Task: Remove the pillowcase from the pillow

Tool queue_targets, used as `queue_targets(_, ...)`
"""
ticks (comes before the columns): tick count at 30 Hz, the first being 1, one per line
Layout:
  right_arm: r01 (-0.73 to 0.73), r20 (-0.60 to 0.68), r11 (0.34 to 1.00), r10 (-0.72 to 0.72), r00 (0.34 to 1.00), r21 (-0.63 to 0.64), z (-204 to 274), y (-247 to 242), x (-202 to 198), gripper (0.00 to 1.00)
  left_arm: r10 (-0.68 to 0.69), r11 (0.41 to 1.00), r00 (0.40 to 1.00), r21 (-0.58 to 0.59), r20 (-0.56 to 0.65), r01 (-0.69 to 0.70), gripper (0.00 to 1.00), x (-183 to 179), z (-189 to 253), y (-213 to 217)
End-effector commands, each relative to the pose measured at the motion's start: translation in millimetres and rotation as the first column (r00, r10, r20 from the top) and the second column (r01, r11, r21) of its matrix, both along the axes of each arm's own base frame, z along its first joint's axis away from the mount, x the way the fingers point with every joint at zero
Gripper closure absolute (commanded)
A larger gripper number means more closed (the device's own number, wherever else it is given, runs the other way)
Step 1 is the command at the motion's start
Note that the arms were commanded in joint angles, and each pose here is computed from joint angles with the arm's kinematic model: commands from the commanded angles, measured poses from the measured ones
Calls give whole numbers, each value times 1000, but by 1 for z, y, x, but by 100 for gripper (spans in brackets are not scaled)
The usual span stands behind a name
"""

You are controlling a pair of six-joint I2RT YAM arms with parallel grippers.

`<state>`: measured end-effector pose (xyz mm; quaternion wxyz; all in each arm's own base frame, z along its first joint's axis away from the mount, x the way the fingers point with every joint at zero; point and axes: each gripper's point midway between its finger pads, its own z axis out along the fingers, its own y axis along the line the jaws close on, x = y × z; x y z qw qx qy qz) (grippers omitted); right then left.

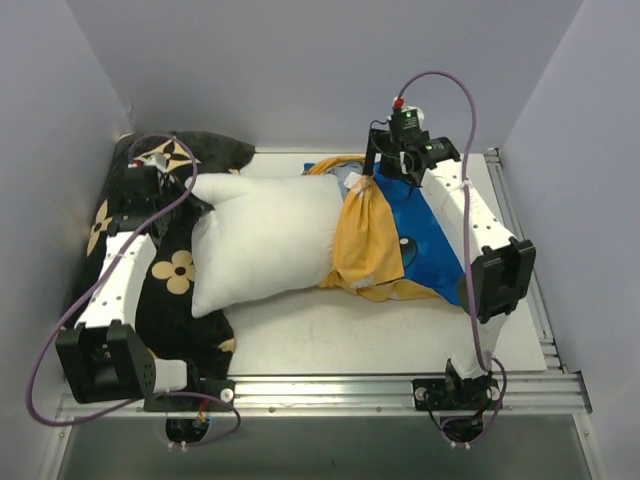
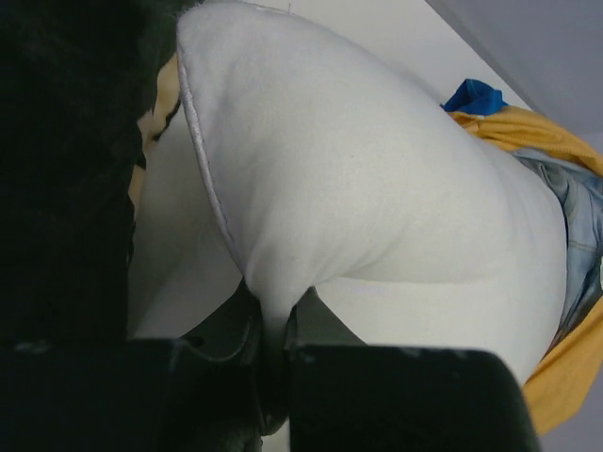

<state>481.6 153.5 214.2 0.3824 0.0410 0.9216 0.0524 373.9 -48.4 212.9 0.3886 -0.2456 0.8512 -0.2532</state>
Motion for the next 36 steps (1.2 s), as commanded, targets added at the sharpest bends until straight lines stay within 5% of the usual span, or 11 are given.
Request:
queue_targets(1, 10, 118, 1000, -13, 993, 29, 61, -17, -42, 18, 108, 990, 983, 78, 150, -121, 100, 37, 49, 31)
queue_targets(7, -51, 111, 997, 44, 993, 65, 51, -3, -118, 10, 88, 992, 983, 73, 159, -101, 100, 49, 50, 16)
queue_targets(11, -183, 109, 983, 180, 978, 18, 17, 55, -170, 7, 77, 993, 983, 72, 168, -91, 100, 51, 50, 4)
queue_targets(18, -186, 71, 980, 191, 979, -73, -25, 76, -185, 9, 72, 994, 978, 69, 195, -87, 100, 52, 67, 2)
queue_targets(21, -142, 21, 983, 145, 989, -112, -47, 55, -185, 28, 61, 993, 973, 81, 224, -81, 100, 49, 82, 2)
queue_targets(22, -120, 0, 985, 121, 993, -125, -57, 41, -188, 45, 60, 993, 973, 83, 224, -80, 100, 49, 85, 3)
queue_targets(23, -95, -17, 988, 94, 995, -120, -62, 31, -188, 80, 76, 992, 968, 77, 241, -97, 100, 50, 96, 13)
queue_targets(25, 4, -40, 993, -9, 999, -122, -74, -10, -188, 100, 103, 991, 963, 56, 248, -121, 100, 52, 103, 29)
queue_targets(32, 310, -79, 950, -313, 946, -43, -91, -111, -191, 100, 265, 964, 929, -39, 260, -264, 100, 54, 123, 117)
queue_targets(36, 310, -75, 950, -308, 948, 20, -92, -109, -185, 100, 216, 976, 943, -14, 255, -219, 100, 68, 119, 108)
